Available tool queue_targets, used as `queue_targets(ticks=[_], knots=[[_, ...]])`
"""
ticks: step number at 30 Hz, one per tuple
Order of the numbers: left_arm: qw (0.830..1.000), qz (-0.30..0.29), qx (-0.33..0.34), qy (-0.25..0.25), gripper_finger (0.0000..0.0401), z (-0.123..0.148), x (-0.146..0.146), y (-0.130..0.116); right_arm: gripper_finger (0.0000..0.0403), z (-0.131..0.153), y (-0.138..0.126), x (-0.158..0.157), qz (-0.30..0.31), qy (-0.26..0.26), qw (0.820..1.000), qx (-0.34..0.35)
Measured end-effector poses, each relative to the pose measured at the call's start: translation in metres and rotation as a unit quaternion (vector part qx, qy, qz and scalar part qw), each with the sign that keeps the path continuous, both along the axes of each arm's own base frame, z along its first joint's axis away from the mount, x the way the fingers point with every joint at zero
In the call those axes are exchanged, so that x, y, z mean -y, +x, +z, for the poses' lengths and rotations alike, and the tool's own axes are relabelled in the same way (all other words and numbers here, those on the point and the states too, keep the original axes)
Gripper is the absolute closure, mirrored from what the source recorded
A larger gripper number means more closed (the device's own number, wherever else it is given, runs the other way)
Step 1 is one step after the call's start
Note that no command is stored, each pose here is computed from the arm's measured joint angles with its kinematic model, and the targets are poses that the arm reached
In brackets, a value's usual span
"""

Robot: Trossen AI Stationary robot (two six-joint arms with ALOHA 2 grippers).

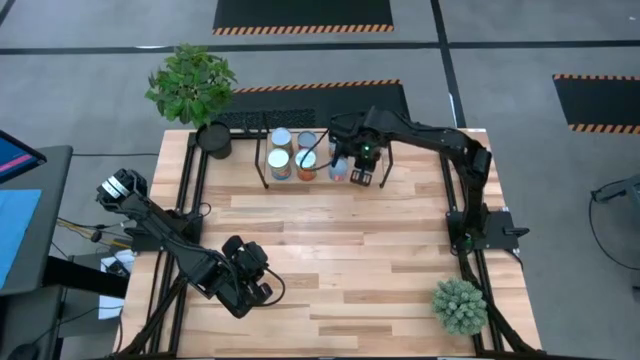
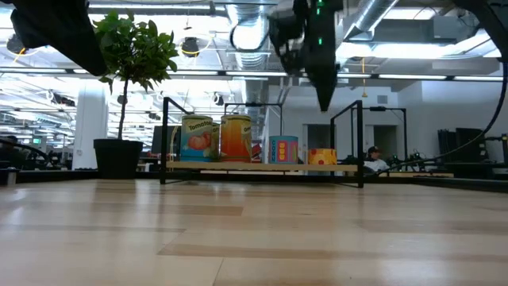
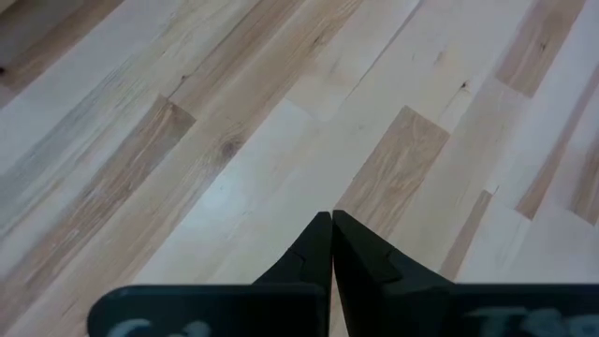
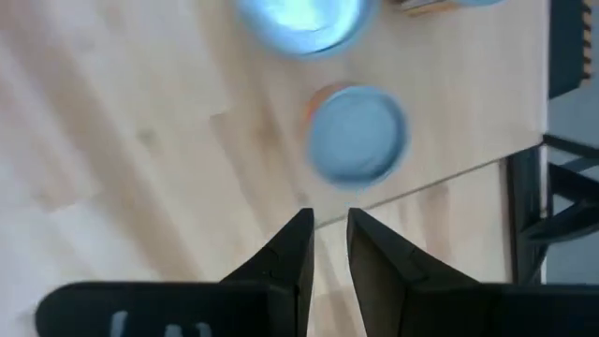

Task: Pick and place cans onto a shelf
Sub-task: Return to Home Position

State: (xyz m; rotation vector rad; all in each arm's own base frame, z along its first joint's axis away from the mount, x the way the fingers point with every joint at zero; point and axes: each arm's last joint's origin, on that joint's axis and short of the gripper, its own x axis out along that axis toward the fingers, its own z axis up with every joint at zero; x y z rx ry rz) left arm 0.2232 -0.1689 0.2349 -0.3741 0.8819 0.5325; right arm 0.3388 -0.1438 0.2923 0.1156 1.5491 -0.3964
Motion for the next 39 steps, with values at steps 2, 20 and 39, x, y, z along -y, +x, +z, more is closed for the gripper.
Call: queue_targets(ticks=[2, 20, 39], knots=[[1.0, -0.002, -0.001, 0.001, 0.0401, 0.0, 0.0, 0.0, 0.031, 0.012, 0.001, -0.012, 0.007, 0.008, 1.0, -0.001], [0.988, -0.062, -0.099, -0.099, 0.0401, -0.004, 0.007, -0.005, 0.031, 0.037, 0.017, -0.137, 0.1, 0.007, 0.995, 0.025], [0.966, -0.239, -0.077, -0.064, 0.0401, 0.021, -0.002, -0.007, 0.031, 0.149, -0.122, -0.225, 0.243, 0.039, 0.905, 0.347]])
